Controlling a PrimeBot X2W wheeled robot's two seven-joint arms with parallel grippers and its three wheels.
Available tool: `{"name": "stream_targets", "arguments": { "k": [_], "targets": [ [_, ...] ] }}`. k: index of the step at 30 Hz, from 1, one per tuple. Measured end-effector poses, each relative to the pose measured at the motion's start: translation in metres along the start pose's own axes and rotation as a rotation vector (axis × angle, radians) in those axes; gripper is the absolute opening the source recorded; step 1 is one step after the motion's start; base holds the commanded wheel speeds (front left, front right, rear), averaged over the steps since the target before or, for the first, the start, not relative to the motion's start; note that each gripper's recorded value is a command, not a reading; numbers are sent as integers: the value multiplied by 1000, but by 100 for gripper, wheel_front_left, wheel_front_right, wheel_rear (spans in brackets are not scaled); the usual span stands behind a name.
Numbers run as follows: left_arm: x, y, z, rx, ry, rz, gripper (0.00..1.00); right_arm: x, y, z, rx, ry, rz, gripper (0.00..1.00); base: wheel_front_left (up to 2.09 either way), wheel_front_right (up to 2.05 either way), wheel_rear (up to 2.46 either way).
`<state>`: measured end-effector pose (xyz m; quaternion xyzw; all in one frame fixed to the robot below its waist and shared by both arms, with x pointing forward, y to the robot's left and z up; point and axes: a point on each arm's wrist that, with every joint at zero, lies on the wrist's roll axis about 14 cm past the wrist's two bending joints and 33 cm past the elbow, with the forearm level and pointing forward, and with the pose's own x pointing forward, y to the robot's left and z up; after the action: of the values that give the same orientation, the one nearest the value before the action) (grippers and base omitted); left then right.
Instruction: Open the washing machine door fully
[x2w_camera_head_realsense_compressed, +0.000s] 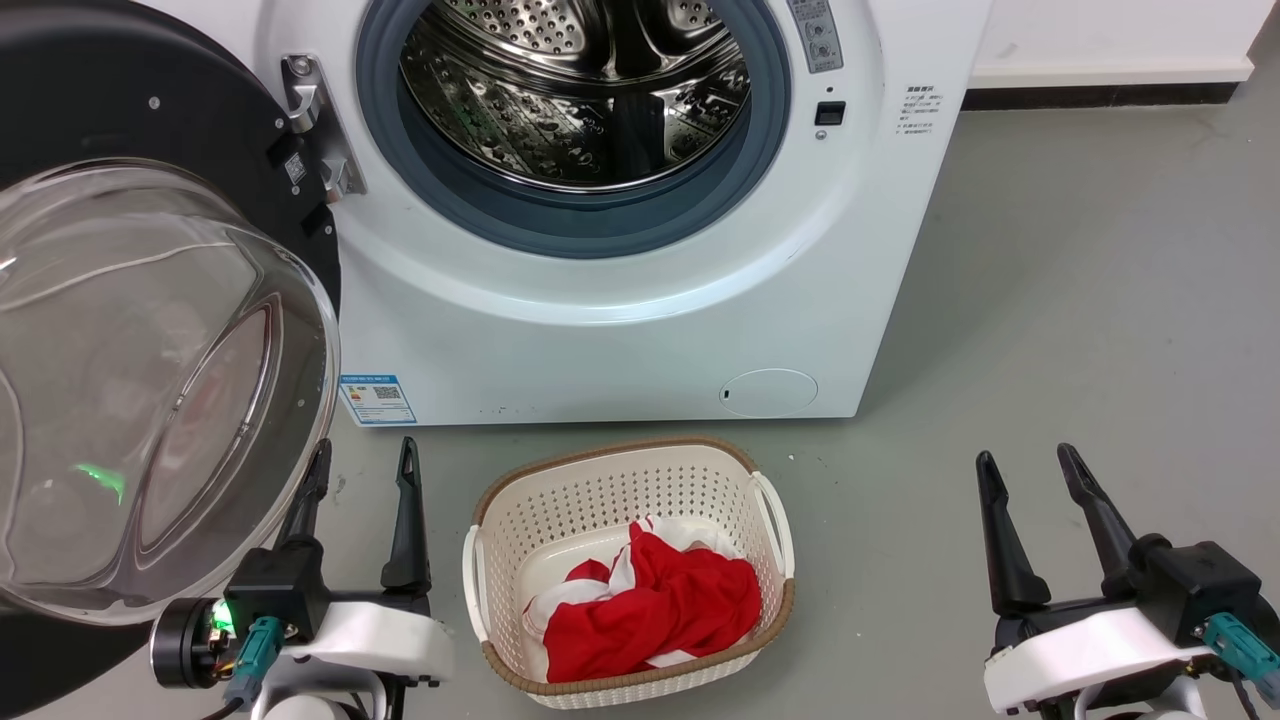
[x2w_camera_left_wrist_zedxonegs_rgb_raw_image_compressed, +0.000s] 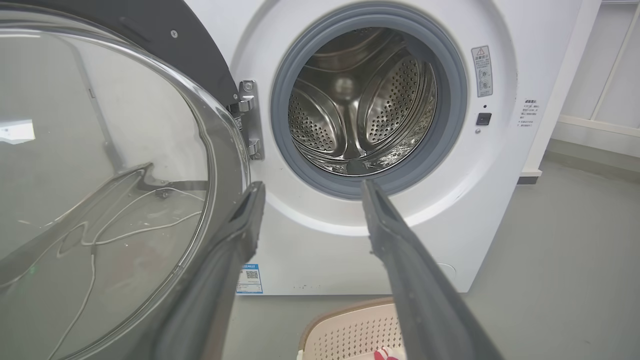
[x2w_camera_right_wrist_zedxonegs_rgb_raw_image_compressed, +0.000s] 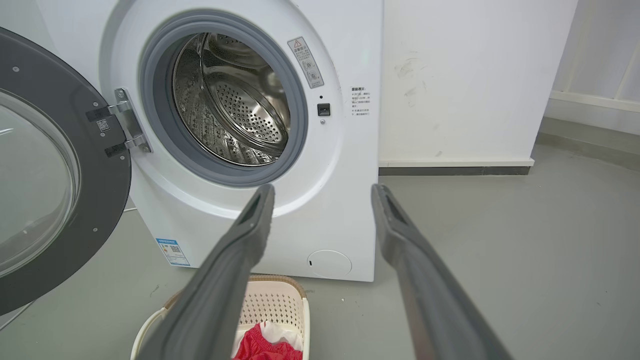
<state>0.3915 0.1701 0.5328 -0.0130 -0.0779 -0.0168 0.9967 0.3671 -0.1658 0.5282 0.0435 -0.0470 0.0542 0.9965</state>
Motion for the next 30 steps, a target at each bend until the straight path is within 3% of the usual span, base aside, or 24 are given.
{"name": "stream_targets", "arguments": {
  "k": [30],
  "targets": [
    [0, -1, 12, -12, -41, 10, 100, 1, 5, -2, 10, 2, 13, 100, 0, 0, 0]
  ]
}}
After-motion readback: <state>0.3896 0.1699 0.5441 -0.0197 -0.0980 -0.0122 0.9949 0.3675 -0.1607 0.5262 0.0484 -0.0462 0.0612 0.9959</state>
